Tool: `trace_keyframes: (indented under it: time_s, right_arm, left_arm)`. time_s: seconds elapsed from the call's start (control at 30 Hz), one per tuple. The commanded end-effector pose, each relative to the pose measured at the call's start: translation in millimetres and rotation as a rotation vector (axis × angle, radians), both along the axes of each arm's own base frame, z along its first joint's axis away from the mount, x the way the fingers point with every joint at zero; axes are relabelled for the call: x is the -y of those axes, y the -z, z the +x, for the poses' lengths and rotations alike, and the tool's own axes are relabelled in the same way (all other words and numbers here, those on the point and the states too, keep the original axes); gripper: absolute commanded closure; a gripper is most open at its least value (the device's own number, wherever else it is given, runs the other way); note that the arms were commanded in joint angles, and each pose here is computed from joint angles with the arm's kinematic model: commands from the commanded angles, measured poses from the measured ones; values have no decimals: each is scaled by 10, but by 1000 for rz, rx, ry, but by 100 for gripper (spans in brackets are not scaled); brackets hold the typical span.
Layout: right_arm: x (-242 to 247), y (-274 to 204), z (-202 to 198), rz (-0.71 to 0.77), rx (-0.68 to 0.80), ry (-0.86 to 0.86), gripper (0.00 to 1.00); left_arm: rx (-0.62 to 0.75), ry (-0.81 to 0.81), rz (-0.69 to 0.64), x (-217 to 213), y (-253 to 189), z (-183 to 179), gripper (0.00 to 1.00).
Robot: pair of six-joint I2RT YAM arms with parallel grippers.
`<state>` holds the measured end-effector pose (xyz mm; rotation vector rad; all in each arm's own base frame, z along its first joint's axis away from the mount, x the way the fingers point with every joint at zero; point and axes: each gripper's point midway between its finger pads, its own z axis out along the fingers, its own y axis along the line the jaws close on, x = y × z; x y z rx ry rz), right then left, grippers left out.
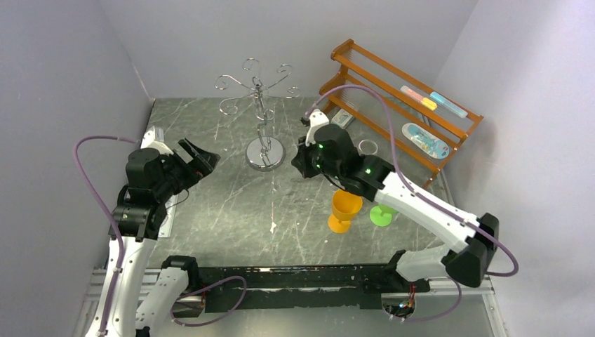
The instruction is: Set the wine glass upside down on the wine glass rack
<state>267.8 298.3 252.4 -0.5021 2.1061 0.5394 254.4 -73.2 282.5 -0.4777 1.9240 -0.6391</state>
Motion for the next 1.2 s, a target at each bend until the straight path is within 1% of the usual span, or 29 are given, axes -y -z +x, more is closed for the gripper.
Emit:
trace_keyframes:
  time_s: [0.0, 0.07, 0.1, 0.23, 0.4, 0.5, 0.6, 0.67, 0.73, 0.8, 0.9, 1.07, 1.17]
  right_arm:
    - [-303, -549, -108, 289, 160, -105, 100]
    - [-387, -791, -184, 422, 254, -144, 100]
    - [-413, -828, -221, 458, 283, -157, 100]
    - [-525, -930, -373, 545, 379, -200, 100]
    - [-689, -1074, -549, 639, 486, -252, 100]
    - [-805, -1113, -662, 668, 533, -285, 100]
    - [-912, -1107, -786, 674, 579, -311, 100]
    - [-968, -1086, -842, 659, 619, -324, 100]
    - [-994, -1077, -865, 657, 641, -322, 100]
    - [-1028, -1087, -903, 667, 643, -333, 100]
    - [-1062, -1104, -968, 703, 640, -351, 100]
    - [-1028, -1138, -985, 766, 627, -321, 100]
    - [-976, -1131, -966, 825, 588, -280, 100]
  left_arm:
    - [-134, -41, -230, 135, 43, -247, 3]
    - [-118, -64, -319, 163, -24, -304, 3]
    - [-114, -74, -352, 168, -41, -330, 3]
    - [-131, -60, -504, 287, -66, -413, 3]
    - [-197, 35, -699, 539, 0, -414, 3]
    - [-249, 39, -771, 598, 107, -400, 3]
    - [-259, 17, -824, 596, 121, -360, 3]
    - [-186, 5, -854, 552, -46, -302, 3]
    - [-118, -44, -843, 448, -209, -277, 3]
    - [-100, -112, -830, 340, -275, -301, 3]
    - [-101, -180, -852, 248, -285, -346, 3]
    - [-70, -248, -895, 141, -296, -346, 13]
    - [-56, -254, -890, 122, -348, -326, 15]
